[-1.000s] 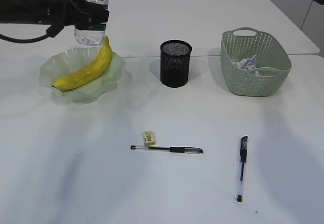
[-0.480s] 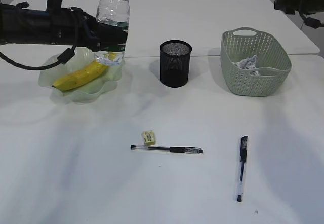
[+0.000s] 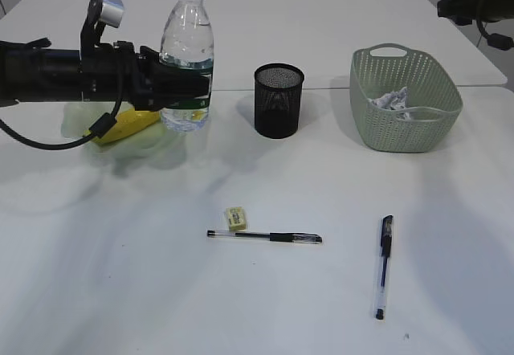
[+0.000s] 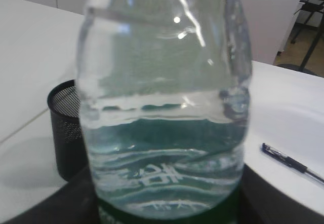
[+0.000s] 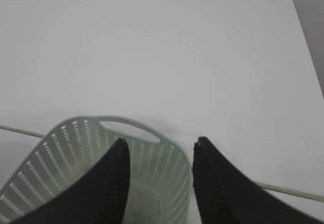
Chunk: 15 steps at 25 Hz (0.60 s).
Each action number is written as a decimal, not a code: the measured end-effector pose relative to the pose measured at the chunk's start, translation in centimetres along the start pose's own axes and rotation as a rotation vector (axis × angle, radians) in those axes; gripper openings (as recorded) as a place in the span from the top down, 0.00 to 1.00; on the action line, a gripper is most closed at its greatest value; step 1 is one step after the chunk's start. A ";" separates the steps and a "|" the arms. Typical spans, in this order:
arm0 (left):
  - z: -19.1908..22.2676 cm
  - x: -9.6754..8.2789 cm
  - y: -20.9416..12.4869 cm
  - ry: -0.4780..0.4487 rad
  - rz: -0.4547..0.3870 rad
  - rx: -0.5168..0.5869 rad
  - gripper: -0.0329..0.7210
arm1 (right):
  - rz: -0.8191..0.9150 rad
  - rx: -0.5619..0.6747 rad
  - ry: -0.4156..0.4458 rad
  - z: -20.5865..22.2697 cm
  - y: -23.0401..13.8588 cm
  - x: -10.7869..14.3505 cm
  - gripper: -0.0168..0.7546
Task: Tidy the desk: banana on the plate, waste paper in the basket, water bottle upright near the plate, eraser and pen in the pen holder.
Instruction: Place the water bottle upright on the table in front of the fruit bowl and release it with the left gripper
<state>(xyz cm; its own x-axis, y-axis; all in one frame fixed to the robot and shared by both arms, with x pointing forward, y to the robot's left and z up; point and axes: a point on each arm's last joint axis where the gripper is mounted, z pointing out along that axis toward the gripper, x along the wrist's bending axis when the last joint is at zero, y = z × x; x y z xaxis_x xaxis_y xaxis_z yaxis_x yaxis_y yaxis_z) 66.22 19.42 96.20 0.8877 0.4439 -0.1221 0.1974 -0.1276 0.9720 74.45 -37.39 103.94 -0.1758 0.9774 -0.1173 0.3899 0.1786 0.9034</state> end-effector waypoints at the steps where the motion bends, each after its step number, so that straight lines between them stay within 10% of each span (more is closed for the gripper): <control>1: -0.2 -0.1 -0.3 -0.017 -0.003 -0.007 0.48 | -0.011 -0.001 -0.002 0.0 0.0 0.0 0.57; 15: -3.5 0.2 -4.0 0.027 -0.077 0.016 0.48 | -0.045 -0.017 -0.053 0.0 0.2 -0.5 0.57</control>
<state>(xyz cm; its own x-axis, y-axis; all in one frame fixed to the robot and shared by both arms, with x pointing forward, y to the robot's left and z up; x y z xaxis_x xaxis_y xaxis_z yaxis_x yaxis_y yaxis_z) 64.17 23.08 93.00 0.8583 0.4766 -0.1902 0.2711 -0.1064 0.9566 74.58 -37.83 104.15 -0.1447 0.9731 -0.1793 0.3671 0.2211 0.9035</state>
